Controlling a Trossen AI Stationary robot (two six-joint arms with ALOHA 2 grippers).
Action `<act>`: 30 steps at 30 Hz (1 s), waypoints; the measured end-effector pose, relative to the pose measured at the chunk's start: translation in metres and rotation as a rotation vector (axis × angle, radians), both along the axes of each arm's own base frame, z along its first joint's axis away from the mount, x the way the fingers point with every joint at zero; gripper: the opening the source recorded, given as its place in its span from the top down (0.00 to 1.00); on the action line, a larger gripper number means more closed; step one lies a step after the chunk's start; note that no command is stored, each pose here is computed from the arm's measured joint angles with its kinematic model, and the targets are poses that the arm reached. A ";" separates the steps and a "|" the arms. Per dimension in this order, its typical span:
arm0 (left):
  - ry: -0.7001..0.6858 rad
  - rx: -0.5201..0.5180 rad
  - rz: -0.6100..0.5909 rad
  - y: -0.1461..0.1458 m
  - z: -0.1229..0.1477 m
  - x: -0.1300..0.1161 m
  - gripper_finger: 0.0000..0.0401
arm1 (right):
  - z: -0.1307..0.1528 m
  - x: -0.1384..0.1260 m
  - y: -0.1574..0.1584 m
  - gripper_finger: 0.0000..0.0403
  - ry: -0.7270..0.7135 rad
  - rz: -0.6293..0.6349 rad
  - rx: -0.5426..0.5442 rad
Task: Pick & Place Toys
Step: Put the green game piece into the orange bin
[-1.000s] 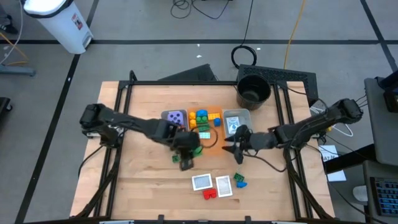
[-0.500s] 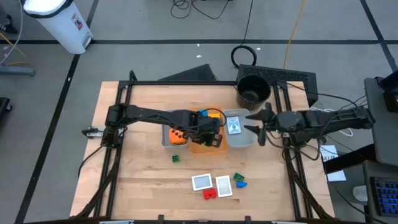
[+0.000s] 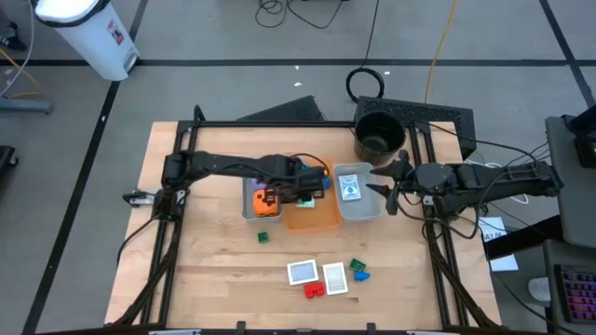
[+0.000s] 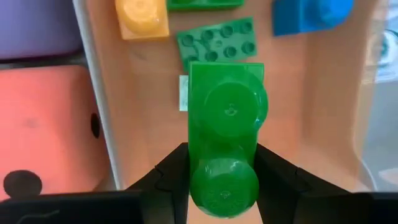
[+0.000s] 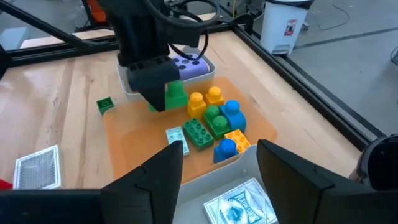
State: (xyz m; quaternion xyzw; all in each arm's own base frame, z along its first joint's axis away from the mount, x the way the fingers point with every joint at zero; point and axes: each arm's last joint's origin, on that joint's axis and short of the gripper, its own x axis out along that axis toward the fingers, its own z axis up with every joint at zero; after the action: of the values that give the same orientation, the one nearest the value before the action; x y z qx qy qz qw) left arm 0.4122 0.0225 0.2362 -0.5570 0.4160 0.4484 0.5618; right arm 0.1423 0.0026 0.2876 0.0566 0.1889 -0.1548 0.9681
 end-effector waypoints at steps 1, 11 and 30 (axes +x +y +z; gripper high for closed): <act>0.008 -0.004 0.013 0.002 -0.004 0.001 0.67 | 0.000 0.000 0.000 0.51 0.001 0.000 0.000; 0.061 -0.054 0.095 -0.006 -0.017 0.003 0.67 | -0.003 -0.001 0.000 0.51 0.031 -0.001 0.005; 0.150 -0.063 0.147 0.000 -0.031 -0.007 0.67 | -0.004 -0.002 0.000 0.51 0.042 0.000 0.003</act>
State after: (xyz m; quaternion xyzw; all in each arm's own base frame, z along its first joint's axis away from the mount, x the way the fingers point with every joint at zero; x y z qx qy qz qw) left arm 0.4051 0.0227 0.2054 -0.5684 0.4288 0.5156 0.4767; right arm 0.1404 0.0025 0.2839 0.0550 0.2095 -0.1557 0.9638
